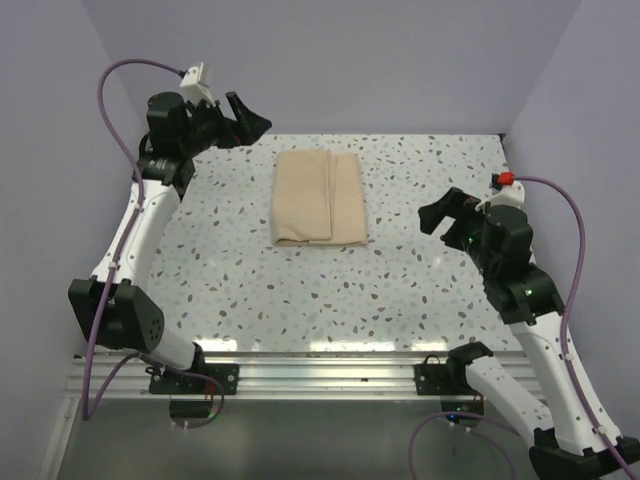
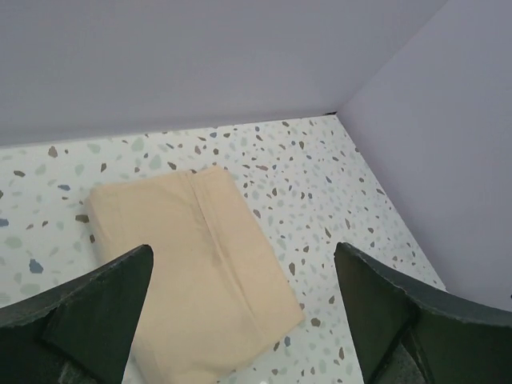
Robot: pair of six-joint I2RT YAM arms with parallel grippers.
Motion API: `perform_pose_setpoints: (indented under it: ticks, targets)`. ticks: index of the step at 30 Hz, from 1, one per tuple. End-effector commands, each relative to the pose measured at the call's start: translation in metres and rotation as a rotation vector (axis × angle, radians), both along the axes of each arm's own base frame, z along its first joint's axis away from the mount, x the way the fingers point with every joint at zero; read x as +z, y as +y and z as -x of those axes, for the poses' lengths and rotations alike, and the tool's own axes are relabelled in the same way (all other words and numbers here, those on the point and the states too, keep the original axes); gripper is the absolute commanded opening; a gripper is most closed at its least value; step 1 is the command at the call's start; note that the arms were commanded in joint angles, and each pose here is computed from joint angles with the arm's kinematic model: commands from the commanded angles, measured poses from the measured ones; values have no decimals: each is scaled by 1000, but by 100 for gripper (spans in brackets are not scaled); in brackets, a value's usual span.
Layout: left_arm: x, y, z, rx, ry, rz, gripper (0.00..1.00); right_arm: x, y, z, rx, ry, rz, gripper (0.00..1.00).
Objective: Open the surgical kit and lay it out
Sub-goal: Open the surgical kit at the center of the board.
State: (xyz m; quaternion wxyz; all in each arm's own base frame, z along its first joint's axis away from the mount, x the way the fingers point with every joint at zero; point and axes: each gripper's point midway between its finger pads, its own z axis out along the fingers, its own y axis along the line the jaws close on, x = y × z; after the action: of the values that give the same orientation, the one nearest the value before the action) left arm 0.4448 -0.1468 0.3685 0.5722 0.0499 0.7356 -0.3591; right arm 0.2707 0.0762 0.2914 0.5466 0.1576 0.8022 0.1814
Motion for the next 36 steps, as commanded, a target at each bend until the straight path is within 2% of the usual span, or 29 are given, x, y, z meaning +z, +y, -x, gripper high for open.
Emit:
perform_pose_setpoints:
  ticks: [1,2,3,4,5,6,7,8,9,10,11,12,13,14,15,16,17,18,19,20,21,23,26,28,29,30,31,36]
  targets:
    - [82,2,23,74,-101,-33,99,13,-6,9,-2,-27,29,99]
    - [93,0,20,88,-115,37,99,11,-7,10,-4,-18,30,98]
    - [104,-14,38,3,-131,122,100,11,-6,9,1,-16,30,98]
    - [47,-26,40,-48,41,222,100,10,-4,9,3,-11,25,98]
    - [76,-41,55,-157,-202,286,100,9,-3,6,8,-6,21,98]
    - [-4,-52,62,-216,27,415,100,9,-1,6,8,-3,11,99]
    - [-20,-56,59,-232,111,488,100,12,0,5,8,-3,3,98]
    - [-80,-64,40,-234,343,486,100,9,2,6,19,17,4,99]
    - [-106,-78,42,-272,460,422,100,9,2,7,24,25,4,98]
    - [-89,-83,17,-226,322,204,100,9,2,8,24,31,7,99]
    - [-131,-108,41,-183,495,25,100,4,2,12,25,51,8,98]
    - [-137,-91,17,55,446,-154,100,3,3,16,37,51,-3,99]
    - [-65,-99,1,118,274,-243,100,-1,3,18,40,60,-3,98]
    - [-66,-119,30,120,315,-408,100,-8,3,20,39,74,-4,98]
    - [-11,-114,4,296,153,-506,100,-9,2,23,37,68,-13,99]
    - [-8,-132,15,312,121,-582,100,-18,2,25,32,86,-12,98]
    - [-23,-129,9,376,133,-649,100,-20,1,25,26,83,-16,98]
    - [-70,-111,6,494,200,-725,100,-21,0,25,21,81,-17,99]
    - [-100,-102,1,471,239,-751,100,-22,-1,24,19,79,-13,98]
    - [-124,-112,-5,367,262,-718,95,-20,-1,23,18,71,-9,99]
    - [-153,-128,3,258,388,-624,89,-20,-2,22,20,73,4,98]
    - [-175,-119,7,295,514,-596,79,-16,-5,24,14,81,26,98]
    - [-184,-151,15,199,449,-608,80,-21,-10,30,5,99,51,98]
    - [-170,-158,8,256,398,-682,79,-28,-11,33,2,107,49,98]
    - [-201,-153,12,264,464,-793,76,-27,-13,35,-4,96,48,98]
    - [-193,-153,6,301,446,-804,73,-28,-13,35,-9,95,43,98]
    - [-210,-153,9,294,474,-846,68,-28,-15,35,-16,94,46,99]
    - [-234,-163,25,251,488,-844,66,-29,-20,39,-25,105,73,98]
